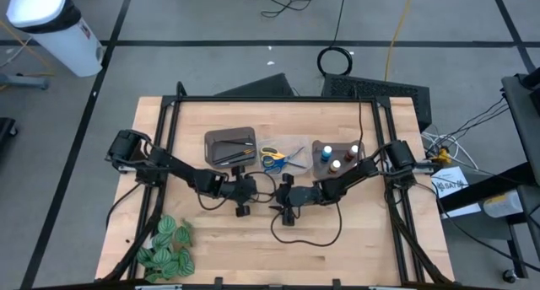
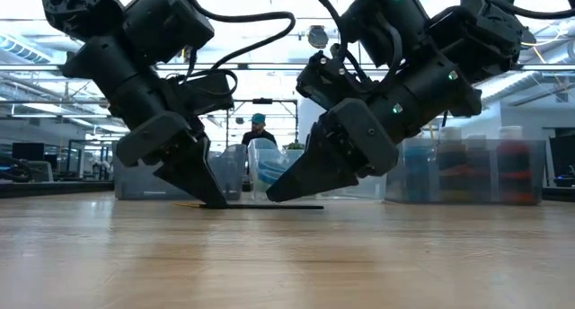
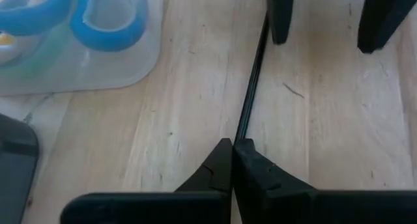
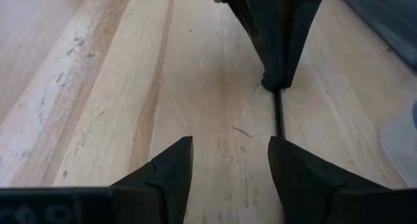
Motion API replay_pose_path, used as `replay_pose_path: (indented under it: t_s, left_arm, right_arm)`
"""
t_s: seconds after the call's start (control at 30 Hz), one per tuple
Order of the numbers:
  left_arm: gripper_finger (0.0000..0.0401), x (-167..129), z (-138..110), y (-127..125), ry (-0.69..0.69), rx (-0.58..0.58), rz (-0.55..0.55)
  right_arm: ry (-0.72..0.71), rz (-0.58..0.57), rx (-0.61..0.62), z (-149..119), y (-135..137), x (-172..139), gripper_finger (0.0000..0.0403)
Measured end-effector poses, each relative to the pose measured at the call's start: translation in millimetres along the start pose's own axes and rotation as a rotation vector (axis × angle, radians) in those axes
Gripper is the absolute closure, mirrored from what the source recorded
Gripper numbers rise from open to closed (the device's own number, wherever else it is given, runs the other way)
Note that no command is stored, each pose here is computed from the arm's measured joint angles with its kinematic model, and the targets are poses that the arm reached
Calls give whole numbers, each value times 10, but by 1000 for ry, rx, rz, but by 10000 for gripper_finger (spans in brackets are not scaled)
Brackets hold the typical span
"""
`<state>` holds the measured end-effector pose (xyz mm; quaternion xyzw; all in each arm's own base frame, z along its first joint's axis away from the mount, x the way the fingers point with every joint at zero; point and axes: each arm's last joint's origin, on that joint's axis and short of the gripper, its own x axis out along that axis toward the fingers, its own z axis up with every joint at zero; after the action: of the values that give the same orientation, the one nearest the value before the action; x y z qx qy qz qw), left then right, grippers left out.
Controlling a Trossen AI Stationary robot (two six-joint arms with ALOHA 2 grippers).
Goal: Pick & Place Paint Supplies
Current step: Put the gold paint brush into the left black bin
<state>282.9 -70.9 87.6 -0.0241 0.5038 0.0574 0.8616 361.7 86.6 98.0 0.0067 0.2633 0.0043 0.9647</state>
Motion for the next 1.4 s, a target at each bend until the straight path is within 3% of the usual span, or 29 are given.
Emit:
replay_pose_path:
  t_s: [0.27, 0.43, 0.77, 0.97, 1.4]
  left_arm:
    - [397, -63, 3, -48, -11, 54, -16]
    - [399, -221, -6, -101, -13, 79, -46]
    - [400, -439, -28, -237, -56, 126, -65]
    - [400, -447, -11, -245, -72, 123, -52]
    - [401, -610, 234, -384, -109, 147, -19]
  right_arm:
    - [-53, 18, -68, 276, 97, -247, 218]
    - [-57, -42, -91, 420, 164, -457, 220]
    - [-14, -48, -94, 300, 196, -387, 224]
    - [-75, -38, -68, 275, 217, -290, 226]
    - [-98, -29, -81, 257, 236, -254, 230]
